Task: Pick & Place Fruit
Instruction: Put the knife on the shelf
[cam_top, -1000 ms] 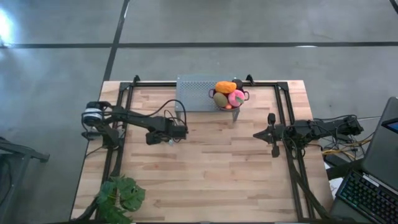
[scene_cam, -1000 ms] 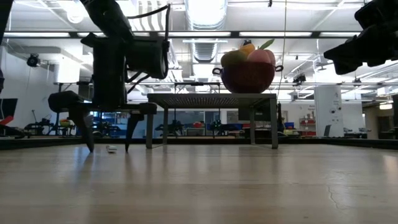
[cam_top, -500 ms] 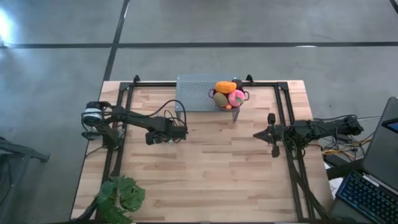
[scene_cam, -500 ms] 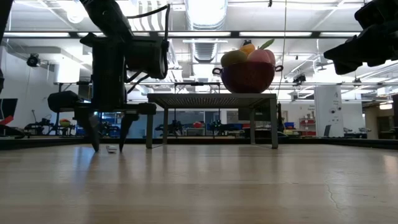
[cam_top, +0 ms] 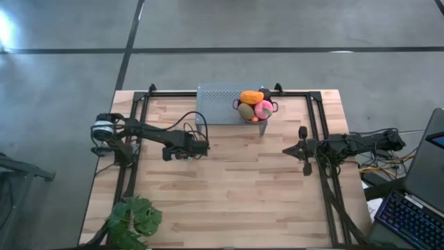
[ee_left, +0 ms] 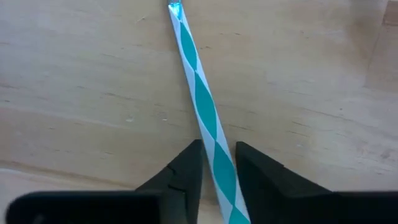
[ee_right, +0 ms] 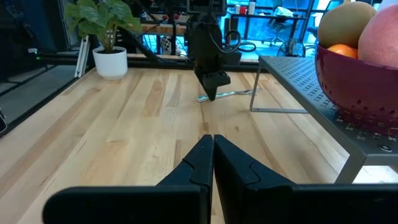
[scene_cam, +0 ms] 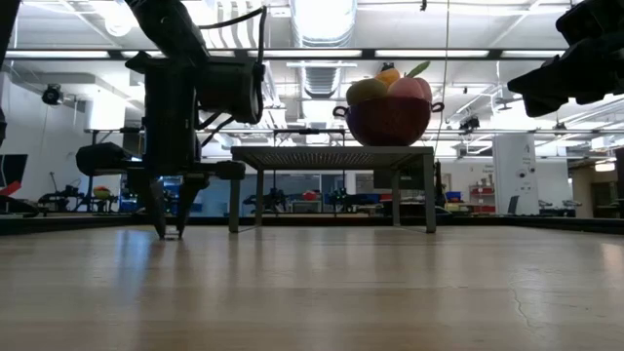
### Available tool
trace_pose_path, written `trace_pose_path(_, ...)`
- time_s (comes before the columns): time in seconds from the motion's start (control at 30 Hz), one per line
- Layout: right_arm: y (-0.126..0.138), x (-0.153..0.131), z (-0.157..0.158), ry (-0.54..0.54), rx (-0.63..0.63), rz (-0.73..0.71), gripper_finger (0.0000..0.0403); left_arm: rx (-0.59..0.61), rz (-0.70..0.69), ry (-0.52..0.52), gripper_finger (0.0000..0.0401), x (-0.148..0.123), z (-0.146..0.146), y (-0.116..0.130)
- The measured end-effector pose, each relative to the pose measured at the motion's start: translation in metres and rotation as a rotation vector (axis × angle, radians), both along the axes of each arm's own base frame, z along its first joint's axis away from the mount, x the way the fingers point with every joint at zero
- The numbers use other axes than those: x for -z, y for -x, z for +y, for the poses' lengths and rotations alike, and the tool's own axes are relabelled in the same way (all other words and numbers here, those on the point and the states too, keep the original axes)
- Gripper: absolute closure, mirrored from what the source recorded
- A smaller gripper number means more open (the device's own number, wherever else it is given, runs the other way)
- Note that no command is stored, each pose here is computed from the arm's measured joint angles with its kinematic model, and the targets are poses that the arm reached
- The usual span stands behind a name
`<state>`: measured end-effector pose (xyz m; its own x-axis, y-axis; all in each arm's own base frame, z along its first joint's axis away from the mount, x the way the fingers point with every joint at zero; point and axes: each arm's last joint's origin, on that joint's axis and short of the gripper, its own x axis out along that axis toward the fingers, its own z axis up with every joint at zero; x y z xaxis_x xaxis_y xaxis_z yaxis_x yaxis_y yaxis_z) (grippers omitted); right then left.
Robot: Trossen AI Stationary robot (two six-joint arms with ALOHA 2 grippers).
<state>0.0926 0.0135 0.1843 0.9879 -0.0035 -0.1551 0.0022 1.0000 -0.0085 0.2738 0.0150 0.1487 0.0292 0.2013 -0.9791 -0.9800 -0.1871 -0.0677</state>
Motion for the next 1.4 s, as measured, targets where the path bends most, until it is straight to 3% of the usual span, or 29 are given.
trace_pose_path(0.27, 0.0, 0.0, 0.0, -0.001, 0.0, 0.0, 0.0394, 0.034, 0.009, -0.001, 0.0347, 0.0, 0.0, 0.0)
trace_pose_path(0.8, 0.0, 0.0, 0.0, 0.001, 0.0, 0.0, 0.0394, 0.052, 0.051, 0.004, 0.0346, -0.004, 0.0, 0.007)
trace_pose_path(1.4, 0.0, 0.0, 0.0, 0.0, 0.0, 0.0, 0.0394, 0.048, -0.057, -0.097, 0.0345, -0.048, 0.003, 0.027)
